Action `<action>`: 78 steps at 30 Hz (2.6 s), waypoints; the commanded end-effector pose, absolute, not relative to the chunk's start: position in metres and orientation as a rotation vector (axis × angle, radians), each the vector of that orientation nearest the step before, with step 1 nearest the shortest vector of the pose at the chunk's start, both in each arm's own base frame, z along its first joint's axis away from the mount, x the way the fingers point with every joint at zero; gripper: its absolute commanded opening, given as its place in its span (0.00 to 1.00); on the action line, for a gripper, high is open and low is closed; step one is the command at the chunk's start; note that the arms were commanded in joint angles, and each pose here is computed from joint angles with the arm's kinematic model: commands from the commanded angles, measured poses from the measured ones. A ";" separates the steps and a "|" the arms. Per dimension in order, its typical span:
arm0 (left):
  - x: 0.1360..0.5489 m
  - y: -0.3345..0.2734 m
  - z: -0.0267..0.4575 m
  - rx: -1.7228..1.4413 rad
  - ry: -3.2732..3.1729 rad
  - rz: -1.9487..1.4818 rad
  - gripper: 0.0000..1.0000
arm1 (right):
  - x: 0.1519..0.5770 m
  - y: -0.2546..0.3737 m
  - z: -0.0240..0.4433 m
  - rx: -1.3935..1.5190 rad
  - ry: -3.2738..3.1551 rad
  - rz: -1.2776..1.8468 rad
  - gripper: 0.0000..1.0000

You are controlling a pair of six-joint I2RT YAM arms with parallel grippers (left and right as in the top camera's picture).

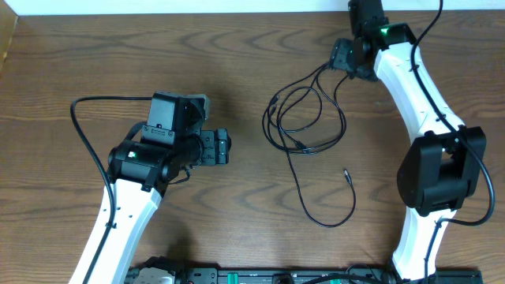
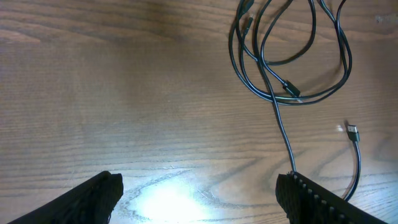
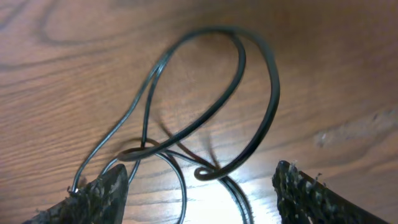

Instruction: Untangle cables

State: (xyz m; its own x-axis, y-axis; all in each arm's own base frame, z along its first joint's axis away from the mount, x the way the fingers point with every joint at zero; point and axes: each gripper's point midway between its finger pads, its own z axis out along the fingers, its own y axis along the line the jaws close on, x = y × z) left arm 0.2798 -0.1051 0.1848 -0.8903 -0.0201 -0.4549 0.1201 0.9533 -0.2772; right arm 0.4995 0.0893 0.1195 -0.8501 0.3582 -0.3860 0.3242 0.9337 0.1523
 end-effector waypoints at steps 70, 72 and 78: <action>0.281 -0.103 0.183 0.052 2.643 -0.403 0.85 | 0.307 0.144 0.582 -0.309 1.437 0.577 0.01; 0.281 -0.103 0.183 0.052 2.643 -0.403 0.85 | 0.309 0.123 0.587 -0.234 1.426 0.473 0.01; 0.281 -0.103 0.183 0.052 2.642 -0.403 0.85 | 0.320 0.062 0.577 0.009 1.478 0.225 0.01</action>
State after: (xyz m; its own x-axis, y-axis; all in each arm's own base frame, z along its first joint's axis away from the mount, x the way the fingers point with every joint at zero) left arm 0.2805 -0.1053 0.1853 -0.8887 -0.0209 -0.4580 0.1208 0.9530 -0.2778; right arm 0.3028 0.0975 0.5888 0.0802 0.1874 -0.9790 -0.3503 0.9248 0.1484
